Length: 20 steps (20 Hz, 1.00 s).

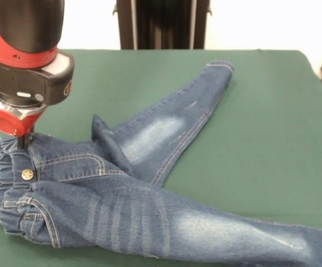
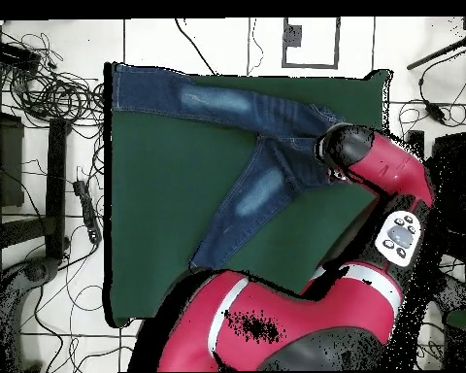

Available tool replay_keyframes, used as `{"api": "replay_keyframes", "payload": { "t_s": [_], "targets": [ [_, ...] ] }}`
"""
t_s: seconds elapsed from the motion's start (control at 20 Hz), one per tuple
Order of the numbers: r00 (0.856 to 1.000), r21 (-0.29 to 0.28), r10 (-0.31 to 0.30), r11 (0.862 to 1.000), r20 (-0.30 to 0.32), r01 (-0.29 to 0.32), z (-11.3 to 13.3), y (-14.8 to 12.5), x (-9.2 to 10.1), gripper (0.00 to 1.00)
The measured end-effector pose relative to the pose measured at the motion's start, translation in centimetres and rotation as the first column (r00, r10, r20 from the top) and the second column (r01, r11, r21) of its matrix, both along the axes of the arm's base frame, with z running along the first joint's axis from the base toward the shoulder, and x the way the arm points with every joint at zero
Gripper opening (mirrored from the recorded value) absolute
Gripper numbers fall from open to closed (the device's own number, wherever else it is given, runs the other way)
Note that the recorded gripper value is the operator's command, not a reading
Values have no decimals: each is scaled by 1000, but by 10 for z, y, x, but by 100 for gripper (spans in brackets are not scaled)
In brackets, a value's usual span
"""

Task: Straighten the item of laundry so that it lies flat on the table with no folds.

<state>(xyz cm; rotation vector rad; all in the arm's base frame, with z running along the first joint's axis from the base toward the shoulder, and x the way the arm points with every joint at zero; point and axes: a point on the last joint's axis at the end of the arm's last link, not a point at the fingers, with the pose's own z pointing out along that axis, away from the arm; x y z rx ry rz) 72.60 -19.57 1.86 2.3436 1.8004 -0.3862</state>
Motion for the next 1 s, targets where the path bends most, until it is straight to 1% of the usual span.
{"api": "replay_keyframes", "payload": {
  "t_s": [0.3,0.35,0.7,1.0],
  "targets": [
    [1000,-6,1,1000,4,-1,-3,0,-3,0],
    [1000,-8,1,1000,4,-1,-4,0,-5,100],
    [1000,-7,-5,1000,-6,5,-7,0,-11,100],
    [1000,-7,-5,1000,-6,5,-7,0,-11,100]
  ]
}}
